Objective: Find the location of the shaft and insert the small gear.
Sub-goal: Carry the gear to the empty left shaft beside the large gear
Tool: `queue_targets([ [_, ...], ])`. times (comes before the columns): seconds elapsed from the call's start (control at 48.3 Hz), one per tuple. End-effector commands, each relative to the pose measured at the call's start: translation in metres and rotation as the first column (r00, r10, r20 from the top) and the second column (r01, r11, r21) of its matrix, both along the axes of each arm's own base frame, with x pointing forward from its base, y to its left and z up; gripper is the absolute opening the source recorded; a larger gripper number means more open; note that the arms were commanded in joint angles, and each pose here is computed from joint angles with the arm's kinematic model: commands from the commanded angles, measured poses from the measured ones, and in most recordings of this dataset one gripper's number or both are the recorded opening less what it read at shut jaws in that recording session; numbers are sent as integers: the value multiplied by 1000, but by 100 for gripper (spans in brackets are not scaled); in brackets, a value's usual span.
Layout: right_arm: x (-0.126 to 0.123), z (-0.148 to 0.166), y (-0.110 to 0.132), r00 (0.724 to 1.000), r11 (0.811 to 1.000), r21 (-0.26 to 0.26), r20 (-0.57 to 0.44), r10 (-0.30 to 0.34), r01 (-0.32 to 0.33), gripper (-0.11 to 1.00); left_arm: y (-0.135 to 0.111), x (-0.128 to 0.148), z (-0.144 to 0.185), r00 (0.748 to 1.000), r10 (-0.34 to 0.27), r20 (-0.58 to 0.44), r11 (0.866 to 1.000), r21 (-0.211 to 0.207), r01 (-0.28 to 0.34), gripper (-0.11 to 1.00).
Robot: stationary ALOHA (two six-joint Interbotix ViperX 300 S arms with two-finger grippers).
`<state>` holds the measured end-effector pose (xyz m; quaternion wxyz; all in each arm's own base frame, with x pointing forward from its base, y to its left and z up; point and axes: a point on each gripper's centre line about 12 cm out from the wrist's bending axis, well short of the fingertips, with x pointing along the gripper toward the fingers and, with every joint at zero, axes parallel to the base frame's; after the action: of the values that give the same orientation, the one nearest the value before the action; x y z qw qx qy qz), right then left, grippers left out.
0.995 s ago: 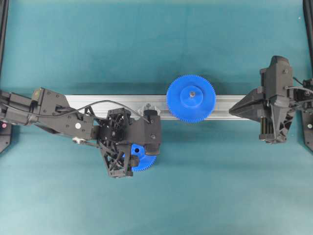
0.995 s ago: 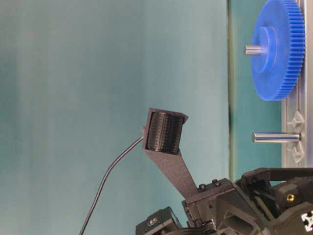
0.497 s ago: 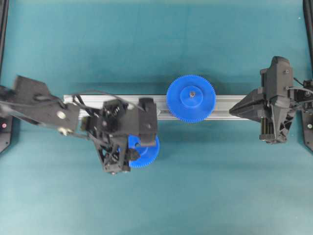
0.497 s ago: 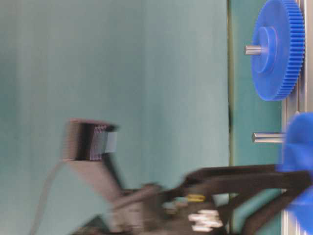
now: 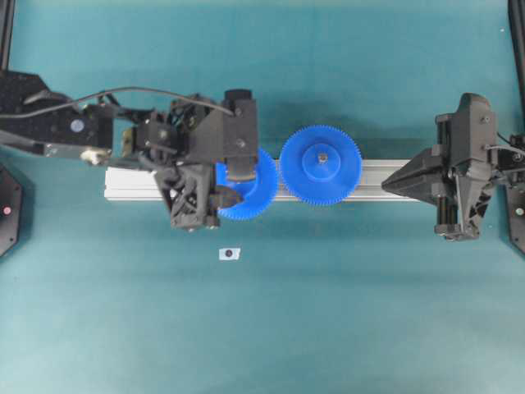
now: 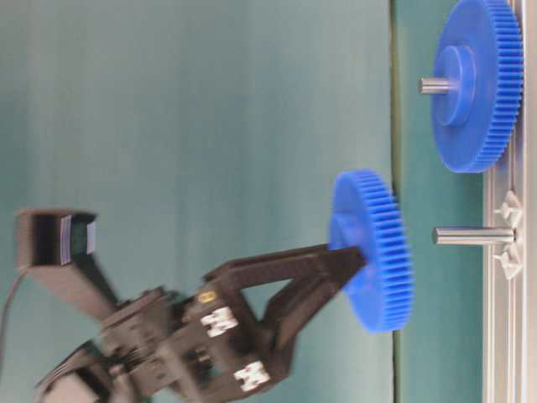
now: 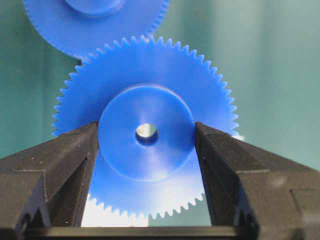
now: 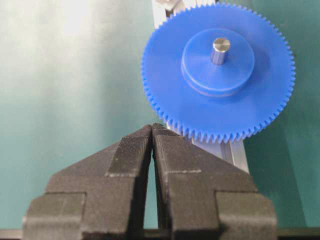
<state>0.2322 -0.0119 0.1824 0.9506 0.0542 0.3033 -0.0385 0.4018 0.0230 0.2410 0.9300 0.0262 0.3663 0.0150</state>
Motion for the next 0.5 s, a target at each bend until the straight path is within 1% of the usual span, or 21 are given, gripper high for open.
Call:
queue_targets([
  [0.0,2,5,0,1000,1000,4,22,-5,5,12,5,6,7,1000,5,25,1000,11,-5,65],
  [0.207,1,3,0,1000,1000,5,19,-6,6,12,7,14,-14,1000,4,-5,1000,11,-4,65],
  [0.477,-1,1,-1,1000,1000,6,13,-8,8,12,19,14,-20,999,32,-18,999,12,-31,65],
])
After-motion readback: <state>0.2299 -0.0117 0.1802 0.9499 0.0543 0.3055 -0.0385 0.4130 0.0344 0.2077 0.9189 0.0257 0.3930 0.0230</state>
